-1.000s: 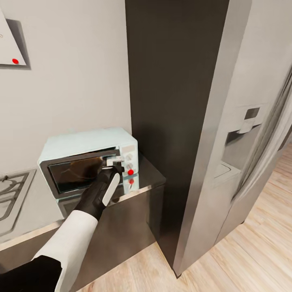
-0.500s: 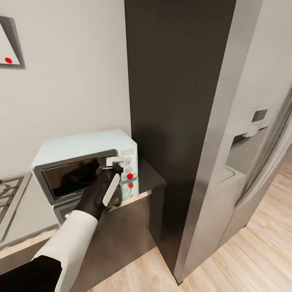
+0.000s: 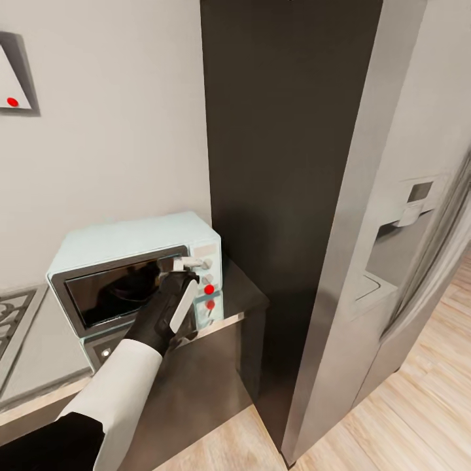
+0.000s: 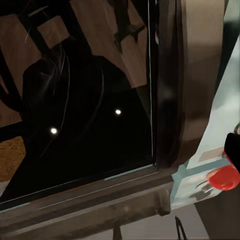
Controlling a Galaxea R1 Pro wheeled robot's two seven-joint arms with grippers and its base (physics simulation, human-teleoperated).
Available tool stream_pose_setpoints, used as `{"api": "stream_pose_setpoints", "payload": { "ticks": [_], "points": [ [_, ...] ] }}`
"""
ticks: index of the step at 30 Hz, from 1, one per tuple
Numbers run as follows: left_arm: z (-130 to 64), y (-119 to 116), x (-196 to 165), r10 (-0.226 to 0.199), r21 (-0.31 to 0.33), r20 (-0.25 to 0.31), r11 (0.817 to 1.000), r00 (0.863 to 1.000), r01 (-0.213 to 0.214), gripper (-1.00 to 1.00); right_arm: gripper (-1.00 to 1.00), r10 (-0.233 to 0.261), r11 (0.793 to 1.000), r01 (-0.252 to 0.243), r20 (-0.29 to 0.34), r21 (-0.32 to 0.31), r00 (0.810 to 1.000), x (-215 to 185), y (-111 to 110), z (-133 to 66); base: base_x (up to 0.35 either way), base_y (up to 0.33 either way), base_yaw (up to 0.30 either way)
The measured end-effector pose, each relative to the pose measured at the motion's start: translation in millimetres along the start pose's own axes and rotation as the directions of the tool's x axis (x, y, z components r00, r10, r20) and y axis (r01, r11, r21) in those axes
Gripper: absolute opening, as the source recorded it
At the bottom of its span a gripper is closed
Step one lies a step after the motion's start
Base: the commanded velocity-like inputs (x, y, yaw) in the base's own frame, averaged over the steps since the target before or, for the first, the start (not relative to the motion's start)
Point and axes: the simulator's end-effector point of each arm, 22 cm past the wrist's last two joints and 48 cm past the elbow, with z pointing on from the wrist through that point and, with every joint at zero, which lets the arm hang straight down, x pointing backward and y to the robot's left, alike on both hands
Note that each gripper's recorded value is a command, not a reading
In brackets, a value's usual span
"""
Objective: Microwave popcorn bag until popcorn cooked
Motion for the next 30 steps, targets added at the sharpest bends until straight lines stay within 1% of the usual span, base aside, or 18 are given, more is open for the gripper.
{"api": "stream_pose_setpoints", "payload": {
  "ticks": [2, 3, 4, 5, 19, 23, 25, 27, 30],
  "points": [
    [5.7, -1.7, -4.4, -0.026, 0.000, 0.025, 1.000, 0.999, 0.026, 1.00, 1.00, 0.000, 1.000, 0.000, -0.006, 0.000, 1.000, -0.7, 0.0, 2.1, -0.230, 0.000, 0.000],
    [11.2, -4.1, -9.3, -0.051, 0.005, 0.052, 0.999, 0.997, 0.051, 1.00, 1.00, 0.000, 1.000, 0.000, -0.011, 0.000, 1.000, -1.5, 0.0, 4.2, -0.308, 0.000, 0.000],
    [16.5, -7.0, -12.8, -0.056, 0.043, 0.068, 0.998, 0.996, 0.053, 1.00, 1.00, 0.001, 1.000, -0.001, -0.014, 0.000, 1.000, -1.7, 0.0, 5.1, -0.330, 0.000, 0.000],
    [18.9, -7.5, -13.7, -0.063, 0.062, 0.072, 0.996, 0.995, 0.059, 1.00, 1.00, 0.001, 1.000, -0.001, -0.014, 0.001, 1.000, -1.7, -0.4, 5.2, -0.337, 0.000, 0.000],
    [18.2, -9.4, -13.5, -0.063, 0.064, 0.072, 0.996, 0.995, 0.058, 1.00, 1.00, 0.001, 1.000, -0.001, -0.013, 0.000, 1.000, -2.0, 0.0, 5.2, -0.345, 0.000, 0.000],
    [15.9, -16.3, -13.0, -0.065, 0.074, 0.069, 0.995, 0.995, 0.060, 1.00, 1.00, 0.001, 1.000, -0.001, -0.013, 0.000, 1.000, -2.0, 0.0, 5.2, -0.346, 0.000, 0.000],
    [17.0, -18.3, -9.4, -0.063, 0.077, 0.060, 0.995, 0.996, 0.059, 1.00, 1.00, 0.001, 1.000, -0.001, -0.014, 0.000, 1.000, -1.8, 0.0, 5.2, -0.346, 0.000, 0.000],
    [21.4, -18.8, 0.1, -0.053, 0.072, 0.040, 0.996, 0.998, 0.050, 1.00, 1.00, 0.000, 1.000, 0.000, -0.015, -0.001, 1.000, -1.7, 0.6, 5.2, -0.345, 0.000, 0.000],
    [25.1, -18.4, 7.9, -0.041, 0.065, 0.024, 0.997, 0.999, 0.040, 1.00, 1.00, 0.000, 1.000, 0.000, -0.017, -0.002, 1.000, -1.1, 1.7, 5.3, -0.345, 0.000, 0.000]
  ]
}}
